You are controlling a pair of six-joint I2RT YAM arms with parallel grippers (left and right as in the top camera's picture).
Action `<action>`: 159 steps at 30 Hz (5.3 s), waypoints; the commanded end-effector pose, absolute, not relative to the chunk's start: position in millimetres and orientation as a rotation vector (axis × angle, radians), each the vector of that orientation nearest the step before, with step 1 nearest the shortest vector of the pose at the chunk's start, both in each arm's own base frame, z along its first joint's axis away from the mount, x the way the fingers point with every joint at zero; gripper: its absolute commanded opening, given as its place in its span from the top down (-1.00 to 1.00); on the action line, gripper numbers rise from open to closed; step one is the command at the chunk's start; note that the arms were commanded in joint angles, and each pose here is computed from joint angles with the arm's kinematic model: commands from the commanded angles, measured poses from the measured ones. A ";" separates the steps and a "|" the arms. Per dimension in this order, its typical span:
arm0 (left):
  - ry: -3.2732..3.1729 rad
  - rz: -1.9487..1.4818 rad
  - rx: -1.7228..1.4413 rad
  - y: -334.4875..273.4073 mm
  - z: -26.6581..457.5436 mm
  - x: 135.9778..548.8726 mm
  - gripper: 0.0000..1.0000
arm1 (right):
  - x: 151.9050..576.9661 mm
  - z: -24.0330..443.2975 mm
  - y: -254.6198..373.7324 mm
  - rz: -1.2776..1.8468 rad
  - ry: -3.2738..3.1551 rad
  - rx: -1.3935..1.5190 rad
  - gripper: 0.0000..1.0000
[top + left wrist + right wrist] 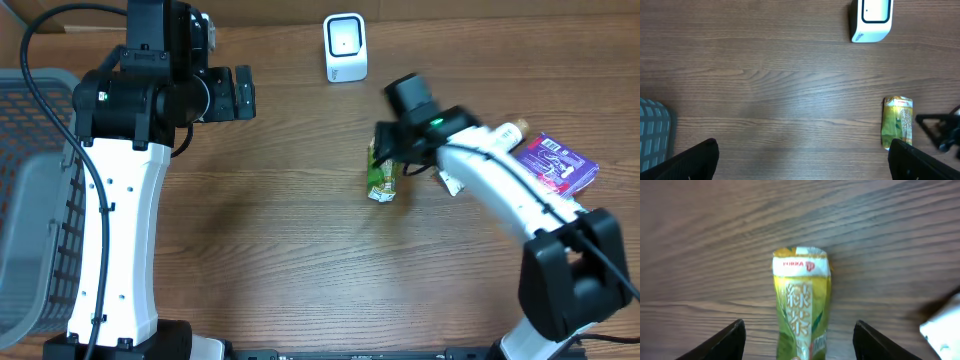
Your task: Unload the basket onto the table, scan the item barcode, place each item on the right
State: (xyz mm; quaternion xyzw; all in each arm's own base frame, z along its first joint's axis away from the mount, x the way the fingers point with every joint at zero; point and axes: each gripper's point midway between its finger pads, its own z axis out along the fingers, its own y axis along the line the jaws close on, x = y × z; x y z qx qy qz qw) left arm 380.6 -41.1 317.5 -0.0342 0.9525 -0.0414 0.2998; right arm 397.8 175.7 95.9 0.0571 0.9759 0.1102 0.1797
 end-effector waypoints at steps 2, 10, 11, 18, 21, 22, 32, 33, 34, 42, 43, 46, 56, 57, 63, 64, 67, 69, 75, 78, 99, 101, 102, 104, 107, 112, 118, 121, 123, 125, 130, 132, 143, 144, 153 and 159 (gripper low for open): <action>2.518 -0.102 -0.080 -41.1 320.3 382.5 -0.99 | 388.2 98.4 194.9 0.823 2.800 0.023 -0.40; 2.518 -0.102 -0.080 -41.1 320.3 382.6 -0.99 | 385.9 55.6 189.8 0.883 2.891 0.056 -0.72; 2.518 -0.102 -0.080 -41.1 320.2 382.4 -0.99 | 385.5 48.2 191.7 0.882 2.904 0.055 -0.73; 2.518 -0.102 -0.080 -41.1 320.3 382.5 -0.99 | 394.3 15.7 194.5 0.879 2.919 0.068 -0.47; 2.518 -0.102 -0.080 -41.1 320.3 382.5 -0.99 | 399.8 15.2 193.7 0.857 2.899 0.061 0.31; 2.518 -0.102 -0.080 -41.1 320.2 382.4 -0.99 | 401.1 15.1 192.8 0.846 2.897 0.062 0.53; 2.518 -0.102 -0.080 -41.1 320.3 382.5 -0.99 | 407.0 40.3 171.7 0.471 2.911 0.058 0.92; 2.518 -0.102 -0.080 -41.1 320.3 382.5 -0.99 | 408.7 48.2 165.5 0.345 2.899 0.048 0.92; 2.518 -0.102 -0.080 -41.1 320.2 382.4 -0.99 | 409.9 55.9 159.3 0.207 2.882 0.033 0.92; 2.518 -0.102 -0.080 -41.1 320.3 382.5 -0.99 | 391.5 75.4 149.0 -0.585 2.683 -0.048 0.93; 2.518 -0.102 -0.080 -41.1 320.3 382.5 -0.99 | 386.9 69.0 155.2 -0.599 2.694 -0.083 0.93; 2.518 -0.102 -0.080 -41.1 320.3 382.5 -0.99 | 374.4 48.8 171.1 -0.671 2.703 -0.190 0.93; 2.518 -0.102 -0.080 -41.1 320.1 382.6 -0.99 | 338.7 33.1 232.2 -0.678 2.646 -0.458 -0.25; 2.518 -0.102 -0.080 -41.1 320.1 382.6 -0.99 | 334.5 32.8 237.8 -0.670 2.642 -0.479 -0.29; 2.518 -0.102 -0.080 -41.1 320.3 382.5 -0.99 | 321.5 32.8 254.2 -0.653 2.627 -0.549 -0.58; 2.518 -0.102 -0.080 -41.1 320.3 382.5 -0.99 | 321.8 33.7 254.7 -0.651 2.627 -0.546 -0.61; 2.518 -0.102 -0.080 -41.1 320.1 382.6 -0.99 | 326.5 43.7 257.0 -0.637 2.625 -0.520 -0.67; 2.518 -0.102 -0.080 -41.1 320.3 382.5 -0.99 | 332.9 56.8 259.0 -0.615 2.617 -0.493 -0.68; 2.518 -0.102 -0.080 -41.1 320.1 382.6 -0.99 | 359.3 104.4 252.2 -0.521 2.612 -0.373 -0.81; 2.518 -0.102 -0.080 -41.1 320.1 382.6 -0.99 | 361.4 100.9 240.3 -0.434 2.728 -0.318 -0.83; 2.518 -0.102 -0.080 -41.1 320.1 382.6 -0.99 | 320.8 31.7 216.6 0.037 3.167 -0.352 -0.72; 2.518 -0.102 -0.080 -41.1 320.1 382.6 -0.99 | 322.3 30.8 213.1 0.004 3.159 -0.348 -0.61; 2.519 -0.102 -0.080 -41.1 320.1 382.5 -0.99 | 323.3 30.8 211.5 -0.012 3.154 -0.346 -0.50; 2.518 -0.102 -0.080 -41.1 320.1 382.6 -0.99 | 326.0 30.8 208.3 -0.044 3.141 -0.345 -0.30; 2.518 -0.102 -0.080 -41.1 320.1 382.6 -0.99 | 330.5 30.9 204.8 -0.082 3.120 -0.343 0.07; 2.519 -0.102 -0.080 -41.1 320.1 382.5 -0.99 | 333.5 31.2 204.6 -0.090 3.106 -0.349 0.51; 2.518 -0.102 -0.080 -41.1 320.1 382.6 -0.99 | 345.0 34.0 195.9 -0.234 3.016 -0.499 0.68; 2.518 -0.102 -0.080 -41.1 320.1 382.6 -0.99 | 349.7 35.2 199.2 -0.273 2.960 -0.621 0.56; 2.518 -0.102 -0.080 -41.1 320.1 382.6 -0.99 | 353.1 36.5 201.4 -0.310 2.913 -0.722 0.41; 2.518 -0.102 -0.080 -41.1 320.1 382.6 -0.99 | 357.7 38.5 203.6 -0.360 2.852 -0.827 0.32; 2.519 -0.102 -0.080 -41.1 320.1 382.5 -0.99 | 375.2 45.6 214.4 -0.445 2.705 -0.919 0.13; 2.518 -0.102 -0.080 -41.1 320.1 382.6 -0.99 | 381.0 47.9 219.5 -0.430 2.678 -0.904 0.08; 2.518 -0.102 -0.080 -41.1 320.1 382.6 -0.99 | 373.9 54.3 279.4 0.023 2.649 -1.047 -0.48; 2.518 -0.102 -0.080 -41.1 320.1 382.6 -0.99 | 368.7 53.7 284.3 0.078 2.660 -1.060 -0.48; 2.518 -0.102 -0.080 -41.1 320.1 382.6 -0.99 | 314.6 48.8 291.8 0.324 2.809 -1.198 -0.49; 2.518 -0.102 -0.080 -41.1 320.1 382.6 -0.99 | 286.1 52.9 289.4 0.375 2.849 -1.327 -0.62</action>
